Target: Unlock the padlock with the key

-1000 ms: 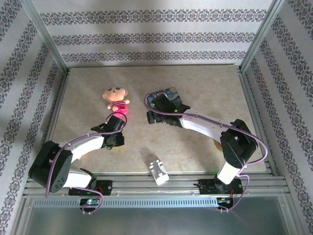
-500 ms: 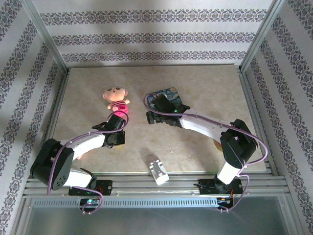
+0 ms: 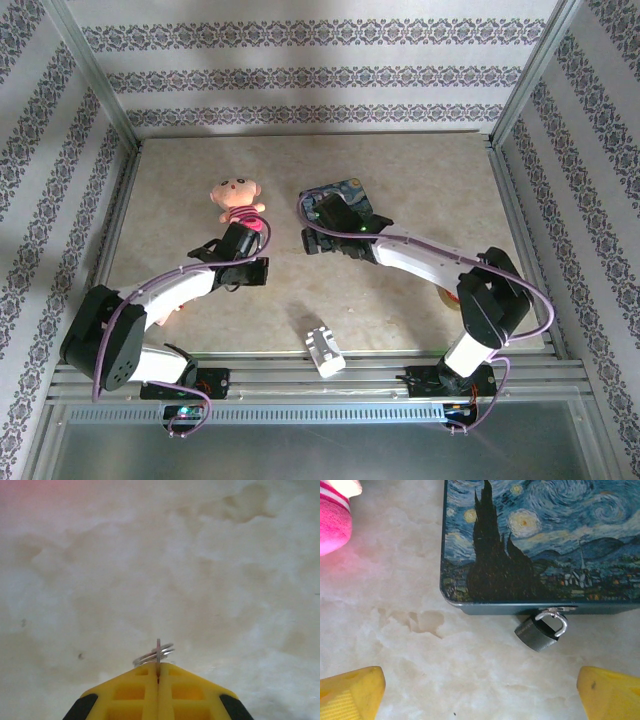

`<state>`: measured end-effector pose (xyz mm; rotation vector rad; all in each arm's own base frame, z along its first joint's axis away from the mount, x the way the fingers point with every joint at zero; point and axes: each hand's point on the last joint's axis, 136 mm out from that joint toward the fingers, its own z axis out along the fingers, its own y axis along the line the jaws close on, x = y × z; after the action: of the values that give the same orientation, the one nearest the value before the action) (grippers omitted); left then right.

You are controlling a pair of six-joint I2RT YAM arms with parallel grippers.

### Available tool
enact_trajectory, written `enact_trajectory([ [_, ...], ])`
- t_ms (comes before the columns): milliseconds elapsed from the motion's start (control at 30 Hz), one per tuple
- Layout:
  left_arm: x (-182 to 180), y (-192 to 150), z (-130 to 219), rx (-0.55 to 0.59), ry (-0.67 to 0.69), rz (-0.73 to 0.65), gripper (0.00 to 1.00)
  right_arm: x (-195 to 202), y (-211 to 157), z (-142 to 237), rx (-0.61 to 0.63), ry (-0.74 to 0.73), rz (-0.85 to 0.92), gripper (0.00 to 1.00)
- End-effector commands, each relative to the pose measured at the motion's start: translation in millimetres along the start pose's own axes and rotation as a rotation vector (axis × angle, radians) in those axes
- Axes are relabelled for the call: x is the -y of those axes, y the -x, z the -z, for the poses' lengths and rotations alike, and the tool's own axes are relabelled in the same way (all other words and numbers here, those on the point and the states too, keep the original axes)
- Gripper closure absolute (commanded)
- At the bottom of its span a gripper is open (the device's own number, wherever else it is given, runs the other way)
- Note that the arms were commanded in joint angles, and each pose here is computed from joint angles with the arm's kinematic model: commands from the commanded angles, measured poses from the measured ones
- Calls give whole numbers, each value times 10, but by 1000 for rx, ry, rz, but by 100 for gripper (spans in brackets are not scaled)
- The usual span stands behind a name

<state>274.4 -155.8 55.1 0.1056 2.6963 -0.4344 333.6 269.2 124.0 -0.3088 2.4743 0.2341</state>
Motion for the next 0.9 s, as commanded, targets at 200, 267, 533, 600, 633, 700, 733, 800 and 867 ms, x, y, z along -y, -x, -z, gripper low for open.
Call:
enact_trajectory([
  [200,576,122,200,7,-266,-296,100,91,-127,96,-12,179,-91,2],
  [267,703,203,236,37,-321,-336,100,33,-148,127,-8,289,-109,2],
  [533,1183,418,441,121,-555,-530,100,-88,-95,505,61,645,-144,20],
  [600,1245,420,488,111,-590,-569,100,-111,-63,636,94,707,-141,26],
  [633,1271,414,507,106,-603,-586,100,-127,-54,685,106,726,-137,28],
  [700,1306,424,551,103,-620,-612,100,-148,-41,765,126,746,-127,35],
  [733,1317,433,564,104,-624,-620,100,-160,-40,788,130,751,-124,38],
  [800,1344,459,608,114,-632,-636,100,-180,-52,794,132,746,-120,42],
  [867,1381,448,654,109,-656,-653,100,-232,-62,801,133,750,-109,46],
])
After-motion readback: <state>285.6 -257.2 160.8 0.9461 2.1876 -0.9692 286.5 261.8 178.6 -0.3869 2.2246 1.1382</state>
